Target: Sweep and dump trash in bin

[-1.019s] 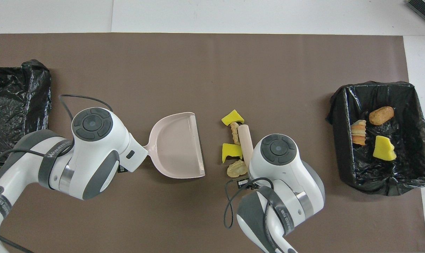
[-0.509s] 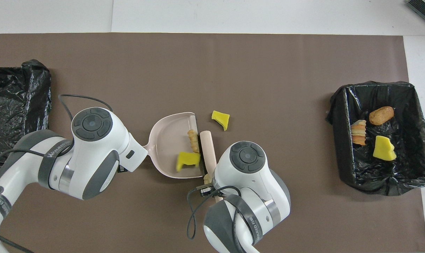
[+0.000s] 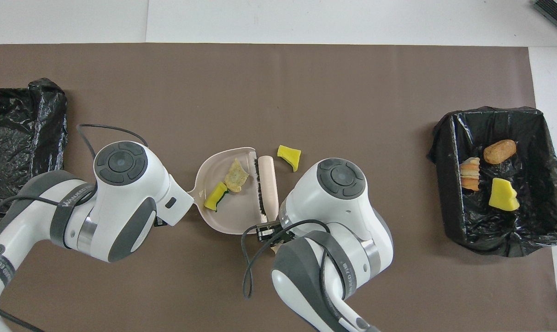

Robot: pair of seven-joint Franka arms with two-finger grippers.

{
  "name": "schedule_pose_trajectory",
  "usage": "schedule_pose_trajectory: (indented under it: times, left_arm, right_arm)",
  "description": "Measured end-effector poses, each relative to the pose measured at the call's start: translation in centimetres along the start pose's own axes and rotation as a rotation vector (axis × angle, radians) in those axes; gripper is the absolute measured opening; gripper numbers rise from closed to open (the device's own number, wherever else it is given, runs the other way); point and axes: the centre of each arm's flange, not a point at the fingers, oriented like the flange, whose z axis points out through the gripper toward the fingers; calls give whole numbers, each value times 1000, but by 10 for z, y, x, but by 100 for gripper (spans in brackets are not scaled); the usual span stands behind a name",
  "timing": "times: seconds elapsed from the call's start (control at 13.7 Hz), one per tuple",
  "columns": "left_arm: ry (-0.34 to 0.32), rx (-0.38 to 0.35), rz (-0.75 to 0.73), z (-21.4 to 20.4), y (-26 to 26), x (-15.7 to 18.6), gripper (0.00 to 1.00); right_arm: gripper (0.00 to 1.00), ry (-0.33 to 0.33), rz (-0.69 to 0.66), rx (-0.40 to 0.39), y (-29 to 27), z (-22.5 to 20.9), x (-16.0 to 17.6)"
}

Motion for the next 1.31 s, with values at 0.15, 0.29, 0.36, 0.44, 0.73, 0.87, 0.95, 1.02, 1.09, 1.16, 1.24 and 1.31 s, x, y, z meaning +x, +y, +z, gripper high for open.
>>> schedule_pose_trajectory:
  times: [0.15, 0.29, 0.36, 0.44, 0.73, 0.87, 0.95, 1.02, 1.09, 1.16, 1.24, 1.31]
  left_arm:
    - [0, 0, 0, 0, 0, 0, 32]
    - [0, 0, 0, 0, 0, 0, 32]
    - [0, 0, 0, 0, 0, 0, 32]
    - [0, 0, 0, 0, 0, 0, 32]
    - [0, 0, -1, 0, 0, 0, 32]
    - [0, 0, -1, 0, 0, 0, 32]
    - [0, 0, -1, 0, 0, 0, 32]
    - [0, 0, -1, 0, 0, 0, 32]
    - [0, 1, -2, 0, 0, 0, 32]
    - [1, 1, -2, 0, 0, 0, 32]
    - [1, 1, -3, 0, 0, -1, 32]
    - [1, 1, -3, 0, 0, -1, 32]
  right_arm:
    - [26, 47, -8, -109, 32, -22, 12]
    - [26, 80, -40, -217, 66, -31, 25]
    - [26, 84, -63, -263, 84, -32, 32]
    - [26, 76, -84, -302, 100, -29, 40]
    - [26, -24, -192, -336, 81, 33, 54]
    - [26, -45, -261, -304, 43, 46, 42]
    - [26, -53, -299, -289, 26, 50, 34]
    - [26, -62, -335, -281, 9, 55, 25]
    - [26, -74, -362, -269, -7, 60, 15]
    - [26, -87, -381, -246, -23, 65, 5]
    - [26, -94, -389, -232, -32, 66, -1]
    - [26, -100, -386, -229, -32, 62, -3]
